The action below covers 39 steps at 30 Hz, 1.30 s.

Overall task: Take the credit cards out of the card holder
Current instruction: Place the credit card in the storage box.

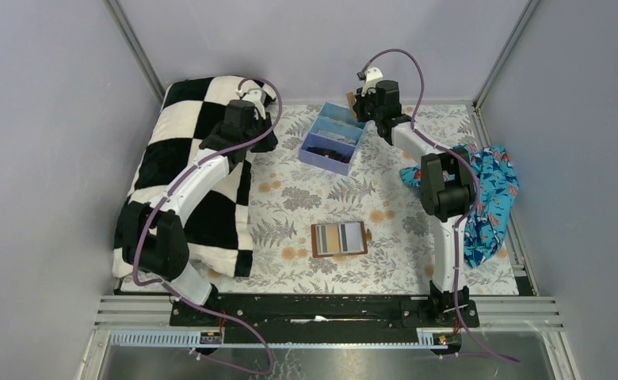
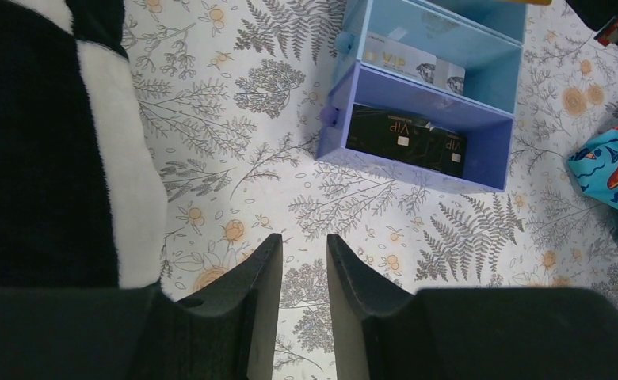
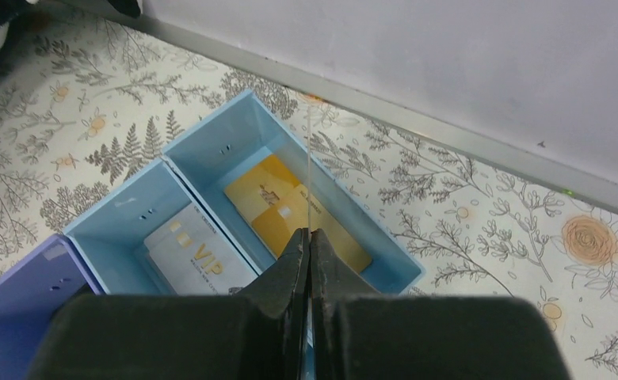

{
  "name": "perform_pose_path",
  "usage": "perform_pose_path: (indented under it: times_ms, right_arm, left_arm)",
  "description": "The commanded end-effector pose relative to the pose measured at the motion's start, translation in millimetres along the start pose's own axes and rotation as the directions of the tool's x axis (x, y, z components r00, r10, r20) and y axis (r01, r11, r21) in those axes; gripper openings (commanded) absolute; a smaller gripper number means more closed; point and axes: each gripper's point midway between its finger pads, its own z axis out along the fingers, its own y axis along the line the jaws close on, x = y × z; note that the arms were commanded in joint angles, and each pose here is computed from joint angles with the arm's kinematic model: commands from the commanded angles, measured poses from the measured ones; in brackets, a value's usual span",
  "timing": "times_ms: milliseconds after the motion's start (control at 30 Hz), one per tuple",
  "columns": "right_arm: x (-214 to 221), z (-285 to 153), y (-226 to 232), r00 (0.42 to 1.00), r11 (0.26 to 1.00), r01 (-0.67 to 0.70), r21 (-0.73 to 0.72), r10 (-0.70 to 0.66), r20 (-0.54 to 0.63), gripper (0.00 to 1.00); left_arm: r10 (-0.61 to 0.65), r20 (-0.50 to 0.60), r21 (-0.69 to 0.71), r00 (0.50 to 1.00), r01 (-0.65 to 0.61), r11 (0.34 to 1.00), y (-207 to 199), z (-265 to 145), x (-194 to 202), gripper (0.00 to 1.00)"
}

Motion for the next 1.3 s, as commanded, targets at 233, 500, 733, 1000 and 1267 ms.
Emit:
perform_pose_path:
  times_ms: [233,500,733,1000,1267]
  right_arm:
    - [34.8,-27.5,2.5,0.994,0.997,0.050,0.063,-0.043,-0.103,0.00]
    - [41.5,-68.4,35.2,0.984,0.998,-0.065,0.012,0.066,-0.164,0.00]
    - [19.6,-89.2,78.1,0.948,0.962,-0.229,-0.150,0.186,-0.258,0.00]
    - [25.9,-79.8,64.5,0.914,0.953,-0.284,-0.108,0.235,-0.332,0.00]
    - [14.8,-70.7,46.0,0.921,0.957,-0.279,-0.078,0.244,-0.302,0.00]
  left_arm:
    - [0.003,0.042,0.099,0.999,-0.007,0.995,-5.5,12.4,-28.4,0.31]
    - [-0.003,0.047,0.081,0.999,-0.001,0.997,-0.1,10.1,-28.2,0.31]
    - [-0.013,0.039,0.092,0.999,0.010,0.996,-1.5,10.8,-25.3,0.30]
    - [-0.020,0.027,0.123,0.999,0.017,0.992,-7.2,14.0,-23.8,0.30]
    - [-0.020,0.032,0.125,0.999,0.016,0.992,-7.8,13.4,-25.6,0.30]
